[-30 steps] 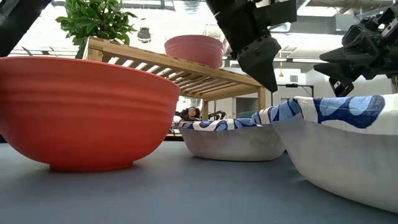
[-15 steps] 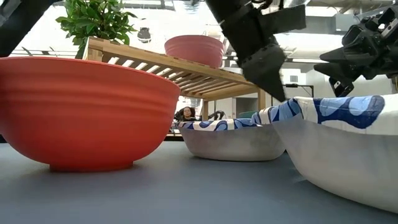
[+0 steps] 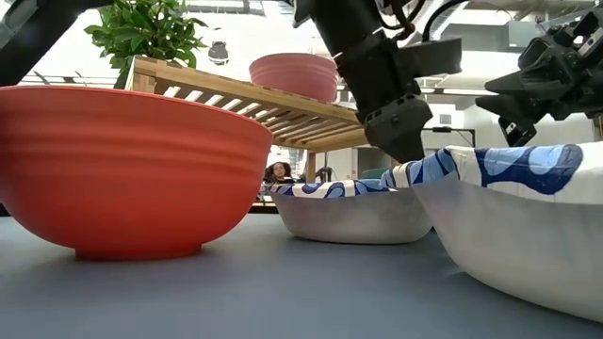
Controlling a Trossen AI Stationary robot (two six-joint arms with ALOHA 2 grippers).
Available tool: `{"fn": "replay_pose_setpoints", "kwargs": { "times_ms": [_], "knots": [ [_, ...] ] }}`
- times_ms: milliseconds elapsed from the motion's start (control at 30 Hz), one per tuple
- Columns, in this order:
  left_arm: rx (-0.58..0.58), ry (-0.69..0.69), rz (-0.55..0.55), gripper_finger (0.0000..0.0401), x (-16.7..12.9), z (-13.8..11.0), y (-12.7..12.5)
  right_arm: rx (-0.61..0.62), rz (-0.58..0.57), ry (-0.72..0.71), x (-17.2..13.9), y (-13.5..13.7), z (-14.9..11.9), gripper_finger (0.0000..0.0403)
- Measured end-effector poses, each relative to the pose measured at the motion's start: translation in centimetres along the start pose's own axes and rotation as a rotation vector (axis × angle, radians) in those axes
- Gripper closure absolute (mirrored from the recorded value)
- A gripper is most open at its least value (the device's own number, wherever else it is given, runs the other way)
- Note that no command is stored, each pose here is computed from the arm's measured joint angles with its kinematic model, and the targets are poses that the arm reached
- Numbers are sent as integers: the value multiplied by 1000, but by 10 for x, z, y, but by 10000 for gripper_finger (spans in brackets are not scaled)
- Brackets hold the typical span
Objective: Place and stack bowls onto a shelf
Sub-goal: Stack the green bowl on top of the pink bowl on the shelf
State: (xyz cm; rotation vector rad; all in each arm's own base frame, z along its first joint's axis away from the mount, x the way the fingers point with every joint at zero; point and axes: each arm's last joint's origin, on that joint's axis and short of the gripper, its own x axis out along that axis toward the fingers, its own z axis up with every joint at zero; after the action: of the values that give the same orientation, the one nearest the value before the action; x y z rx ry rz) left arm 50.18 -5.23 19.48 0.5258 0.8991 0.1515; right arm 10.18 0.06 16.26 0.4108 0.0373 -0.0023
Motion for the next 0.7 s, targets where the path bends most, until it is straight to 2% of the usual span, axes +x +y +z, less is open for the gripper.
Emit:
{"fn": "replay_pose_setpoints", "kwargs": {
  "times_ms": [267, 500, 700],
  "knots": [
    [18, 55, -18, 227, 14, -9, -9, 0, 1, 1, 0, 0, 0, 259],
    [34, 98, 2, 292, 19, -14, -14, 0, 1, 1, 0, 0, 0, 259],
    [25, 65, 23, 348, 10, -2, -7, 0, 1, 1, 0, 0, 0, 259]
  ]
}}
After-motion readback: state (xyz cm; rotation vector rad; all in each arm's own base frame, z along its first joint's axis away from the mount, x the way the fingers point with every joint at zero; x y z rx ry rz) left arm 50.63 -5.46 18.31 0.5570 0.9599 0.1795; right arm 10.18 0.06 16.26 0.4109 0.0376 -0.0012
